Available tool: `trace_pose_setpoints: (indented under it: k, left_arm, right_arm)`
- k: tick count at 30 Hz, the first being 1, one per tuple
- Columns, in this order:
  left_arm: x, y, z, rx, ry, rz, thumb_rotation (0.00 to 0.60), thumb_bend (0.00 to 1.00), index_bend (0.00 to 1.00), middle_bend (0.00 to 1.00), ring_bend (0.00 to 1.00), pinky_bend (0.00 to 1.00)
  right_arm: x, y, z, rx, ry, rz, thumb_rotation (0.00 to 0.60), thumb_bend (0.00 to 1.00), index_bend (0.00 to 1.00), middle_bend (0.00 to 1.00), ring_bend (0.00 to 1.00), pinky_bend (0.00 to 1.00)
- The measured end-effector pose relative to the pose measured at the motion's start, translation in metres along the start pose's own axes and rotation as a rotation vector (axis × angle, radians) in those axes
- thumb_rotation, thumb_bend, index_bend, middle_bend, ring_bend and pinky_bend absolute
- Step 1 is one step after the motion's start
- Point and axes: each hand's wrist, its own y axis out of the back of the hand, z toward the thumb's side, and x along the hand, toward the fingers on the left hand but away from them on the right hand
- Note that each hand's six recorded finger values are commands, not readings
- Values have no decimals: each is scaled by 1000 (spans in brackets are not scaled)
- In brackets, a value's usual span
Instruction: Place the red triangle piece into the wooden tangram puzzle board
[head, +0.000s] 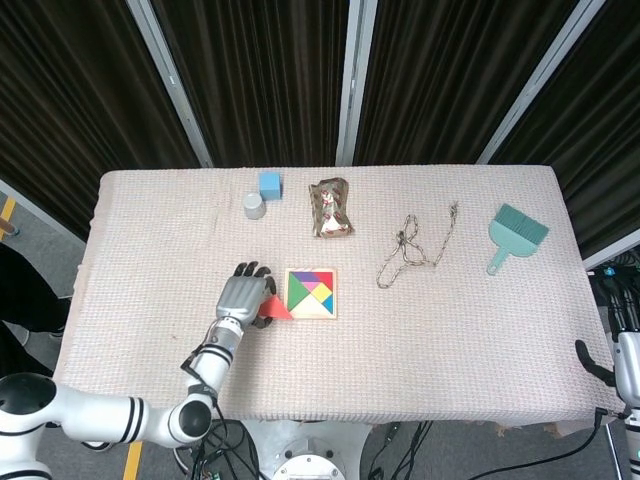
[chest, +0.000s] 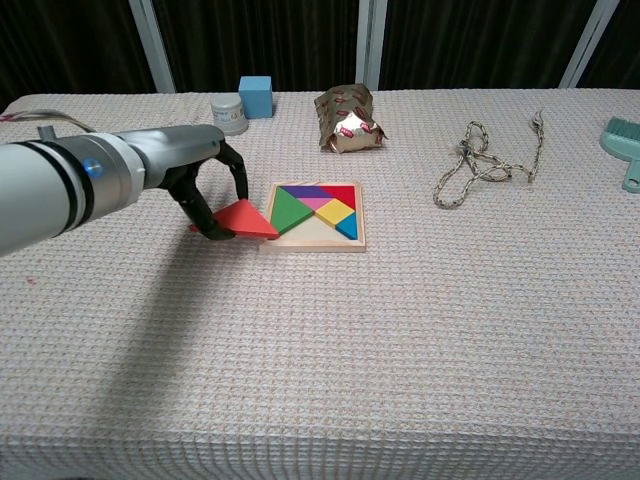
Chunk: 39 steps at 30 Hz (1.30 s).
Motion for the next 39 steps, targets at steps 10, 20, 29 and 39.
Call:
trace_pose_setpoints:
  k: [10, 20, 29, 39]
  left_arm:
    - [15, -3, 21, -36, 44, -11, 600, 313, 494, 165, 0, 0]
    - [19, -11, 40, -62, 35, -23, 600, 315, 501, 165, 0, 0]
    - [24, -10, 51, -85, 41, -21, 600, 315, 502, 166, 0, 0]
    - [29, -12, 59, -59, 30, -7, 600, 317, 506, 167, 0, 0]
  right_arm:
    - [1, 7, -1, -13, 11, -45, 600, 229, 0, 0, 0, 0]
    - [2, 9, -2, -20, 10, -58, 600, 228, 0, 0, 0, 0]
    - [3, 10, -2, -25, 16, -63, 600, 228, 0, 0, 0, 0]
    - [4, 16, -6, -31, 12, -89, 600, 228, 0, 0, 0, 0]
